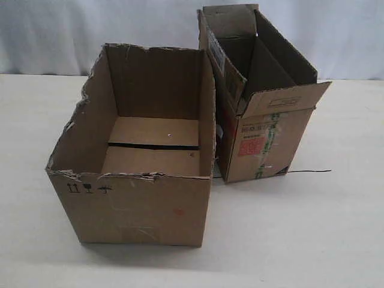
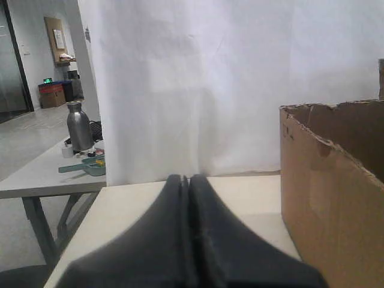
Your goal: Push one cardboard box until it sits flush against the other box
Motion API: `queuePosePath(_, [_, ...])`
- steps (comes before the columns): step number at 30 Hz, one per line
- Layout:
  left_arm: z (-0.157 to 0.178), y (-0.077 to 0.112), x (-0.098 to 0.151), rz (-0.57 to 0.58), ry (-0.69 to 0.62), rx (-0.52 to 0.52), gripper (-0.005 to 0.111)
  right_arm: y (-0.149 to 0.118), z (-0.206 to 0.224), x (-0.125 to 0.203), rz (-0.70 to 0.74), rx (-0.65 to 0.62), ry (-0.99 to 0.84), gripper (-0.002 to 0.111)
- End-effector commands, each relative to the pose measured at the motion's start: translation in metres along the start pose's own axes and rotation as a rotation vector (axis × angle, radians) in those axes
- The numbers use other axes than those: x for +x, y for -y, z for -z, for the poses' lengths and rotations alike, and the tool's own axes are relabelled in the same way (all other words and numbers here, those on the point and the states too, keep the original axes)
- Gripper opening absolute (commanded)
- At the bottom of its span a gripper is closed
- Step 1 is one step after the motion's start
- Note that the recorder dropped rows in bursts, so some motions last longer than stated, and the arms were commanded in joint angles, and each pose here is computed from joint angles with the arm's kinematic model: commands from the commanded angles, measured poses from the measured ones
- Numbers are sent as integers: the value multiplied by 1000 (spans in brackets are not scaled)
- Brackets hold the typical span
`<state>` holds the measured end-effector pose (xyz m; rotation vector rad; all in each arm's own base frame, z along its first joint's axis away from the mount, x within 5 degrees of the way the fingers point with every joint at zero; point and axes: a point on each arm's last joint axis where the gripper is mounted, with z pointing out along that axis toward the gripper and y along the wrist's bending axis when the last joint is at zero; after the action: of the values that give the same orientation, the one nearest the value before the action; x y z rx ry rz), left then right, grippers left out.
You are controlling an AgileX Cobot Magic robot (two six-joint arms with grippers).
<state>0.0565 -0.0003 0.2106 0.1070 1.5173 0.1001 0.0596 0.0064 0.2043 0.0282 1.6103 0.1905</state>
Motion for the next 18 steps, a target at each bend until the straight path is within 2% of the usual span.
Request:
queuePosePath(1, [0,0,0,-11,2,0,0,1,0,1,7,8,6,5])
queuePosePath(10, [0,0,0,5,11,1,0,1,0,1,7,8,6,5])
queuePosePath(11, [0,0,-1,45,15,1,0,1,0,1,7,8,6,5])
queuePosePath(15, [0,0,-4,576,55,10,0,1,0,1,7,8,6,5])
queuePosePath(16, [0,-1,-5,627,59,10,0,1,0,1,7,8,6,5])
queuePosePath(18, [0,-1,-5,629,68,9,0,1,0,1,7,8,6,5])
